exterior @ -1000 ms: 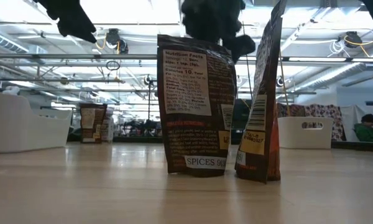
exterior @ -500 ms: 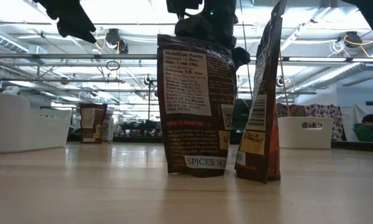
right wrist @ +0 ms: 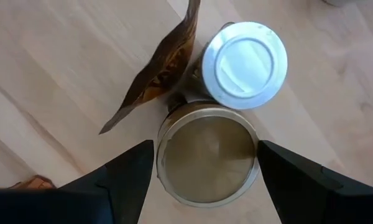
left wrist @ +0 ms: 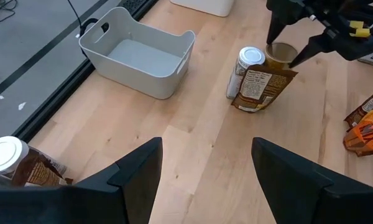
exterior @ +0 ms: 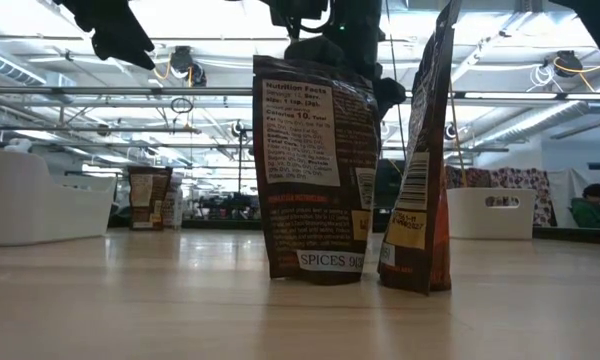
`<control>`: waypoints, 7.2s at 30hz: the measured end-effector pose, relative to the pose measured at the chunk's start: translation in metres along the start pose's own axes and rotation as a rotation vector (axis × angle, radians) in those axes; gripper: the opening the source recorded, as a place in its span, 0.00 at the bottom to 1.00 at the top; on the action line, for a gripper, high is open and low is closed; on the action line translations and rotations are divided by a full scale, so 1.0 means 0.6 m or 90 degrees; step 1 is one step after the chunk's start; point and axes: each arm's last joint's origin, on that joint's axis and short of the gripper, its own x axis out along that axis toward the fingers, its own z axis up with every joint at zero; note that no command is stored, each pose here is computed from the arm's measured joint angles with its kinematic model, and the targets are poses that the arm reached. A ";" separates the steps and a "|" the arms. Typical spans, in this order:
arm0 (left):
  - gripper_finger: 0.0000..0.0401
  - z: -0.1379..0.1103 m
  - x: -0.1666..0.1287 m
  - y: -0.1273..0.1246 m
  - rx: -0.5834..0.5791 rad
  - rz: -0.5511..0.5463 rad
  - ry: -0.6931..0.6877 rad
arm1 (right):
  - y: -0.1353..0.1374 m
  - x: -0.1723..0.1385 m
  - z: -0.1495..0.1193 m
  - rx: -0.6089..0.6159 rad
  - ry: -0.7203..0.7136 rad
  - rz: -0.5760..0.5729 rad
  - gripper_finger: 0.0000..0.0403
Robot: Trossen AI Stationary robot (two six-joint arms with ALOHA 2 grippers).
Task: Sort spices by type
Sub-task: Put the top gold spice bottle into the top white bin, then put the right gold spice bottle into the top white bin
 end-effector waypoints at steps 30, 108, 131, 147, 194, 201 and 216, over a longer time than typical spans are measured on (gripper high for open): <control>0.63 0.000 0.000 0.000 0.004 0.000 0.000 | 0.014 -0.024 -0.005 -0.001 -0.030 -0.014 0.68; 0.63 0.002 0.000 0.001 0.054 0.017 -0.010 | -0.146 -0.183 -0.029 0.051 -0.029 -0.056 0.63; 0.63 0.007 0.003 0.001 0.081 0.027 -0.023 | -0.473 -0.238 0.023 0.133 -0.068 -0.192 0.63; 0.63 0.012 0.025 0.002 -0.007 0.067 0.002 | -0.554 -0.163 0.065 -0.032 0.033 -0.152 0.63; 0.63 0.019 0.024 0.006 -0.070 0.129 -0.038 | -0.577 -0.012 0.025 -0.130 0.092 -0.157 0.80; 0.63 0.019 0.024 0.006 -0.070 0.129 -0.038 | -0.575 -0.049 0.022 -0.102 0.128 -0.166 0.80; 0.63 0.018 0.025 0.005 -0.039 0.118 -0.032 | -0.447 -0.123 0.008 -0.005 0.119 0.045 0.80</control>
